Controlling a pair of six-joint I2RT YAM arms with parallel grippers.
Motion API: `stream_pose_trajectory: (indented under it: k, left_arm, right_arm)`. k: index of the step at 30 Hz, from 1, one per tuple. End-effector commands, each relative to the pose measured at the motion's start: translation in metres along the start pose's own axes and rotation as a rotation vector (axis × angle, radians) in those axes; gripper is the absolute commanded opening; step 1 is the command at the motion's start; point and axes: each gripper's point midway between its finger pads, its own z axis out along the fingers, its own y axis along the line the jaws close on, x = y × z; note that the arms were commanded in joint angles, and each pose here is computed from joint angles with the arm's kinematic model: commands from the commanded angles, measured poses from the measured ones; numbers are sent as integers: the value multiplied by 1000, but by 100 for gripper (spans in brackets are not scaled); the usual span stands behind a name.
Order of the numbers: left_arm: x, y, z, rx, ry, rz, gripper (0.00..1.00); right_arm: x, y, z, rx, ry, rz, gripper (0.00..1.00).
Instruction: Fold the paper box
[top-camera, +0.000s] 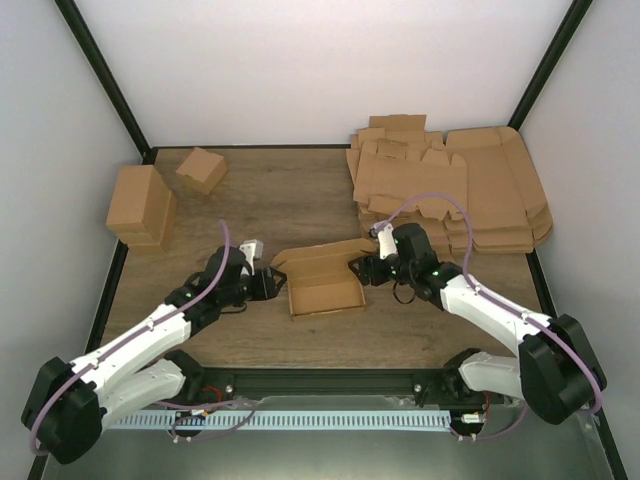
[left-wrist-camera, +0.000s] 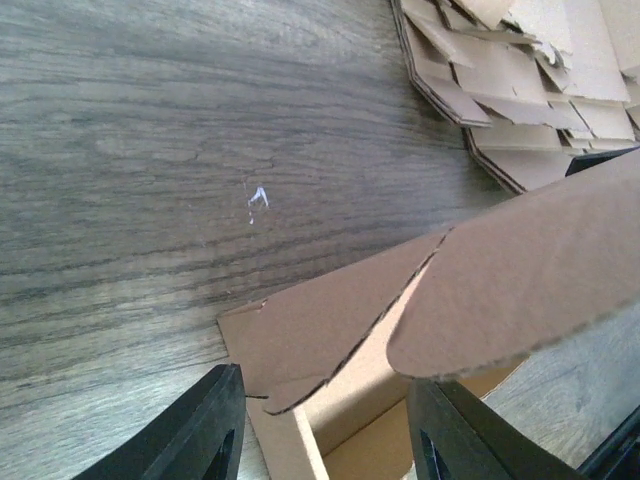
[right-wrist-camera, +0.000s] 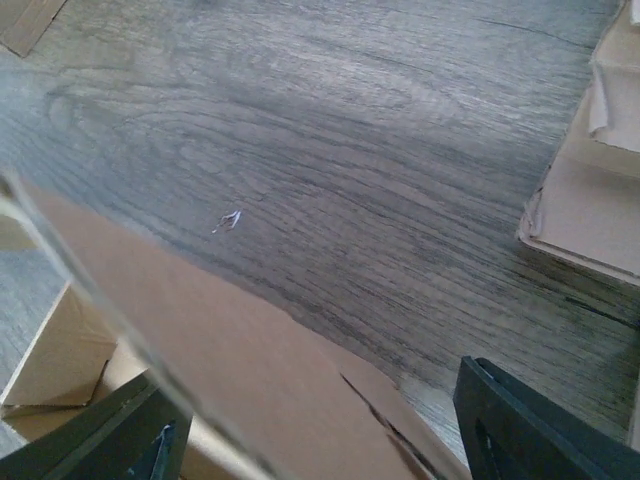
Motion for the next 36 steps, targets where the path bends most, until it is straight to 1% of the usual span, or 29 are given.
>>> stream_pose_trajectory:
  k: [1,5,15,16,18,20,23,26,28,30,32,34,36]
  left_arm:
    - [-9,-20,1,56,4,19,46]
    - [-4,-23,4,68,24,20,46]
    - [10,-36,8,70,88,14,46]
    - [9,-35,8,60,89,10,45]
    - [10,-36,8,49,94,9,39]
    - [11,-35,9,38,103,8,37]
    - [13,-31,11,9,114,9,36]
    - [13,-19,10,-56,110,8,36]
    - [12,-12,9,-90,102,15,33]
    - [12,-8,8,-111,98,14,31]
    - [13,-6,8,-121,97,16,29]
    - [13,-4,8,-131,97,22,30]
    - [11,-3,7,-147,93,34,33]
  right_arm:
    - [-22,12,-8,-48,-42,-29,73]
    - [-14,16,-9,-64,-21,-13,68]
    - [6,39,-16,-102,-2,17,63]
    - [7,40,-16,-105,3,19,61]
    - [10,43,-15,-106,13,21,58]
    - [11,44,-14,-98,19,22,55]
    - [11,38,-12,-55,30,33,50]
    - [13,26,-10,15,40,54,42]
    - [13,23,-10,35,44,64,36]
    - [12,22,-11,44,41,79,32]
    - [11,23,-11,53,37,80,31]
    - [11,22,-12,71,37,77,33]
    - [9,22,-13,83,36,69,36]
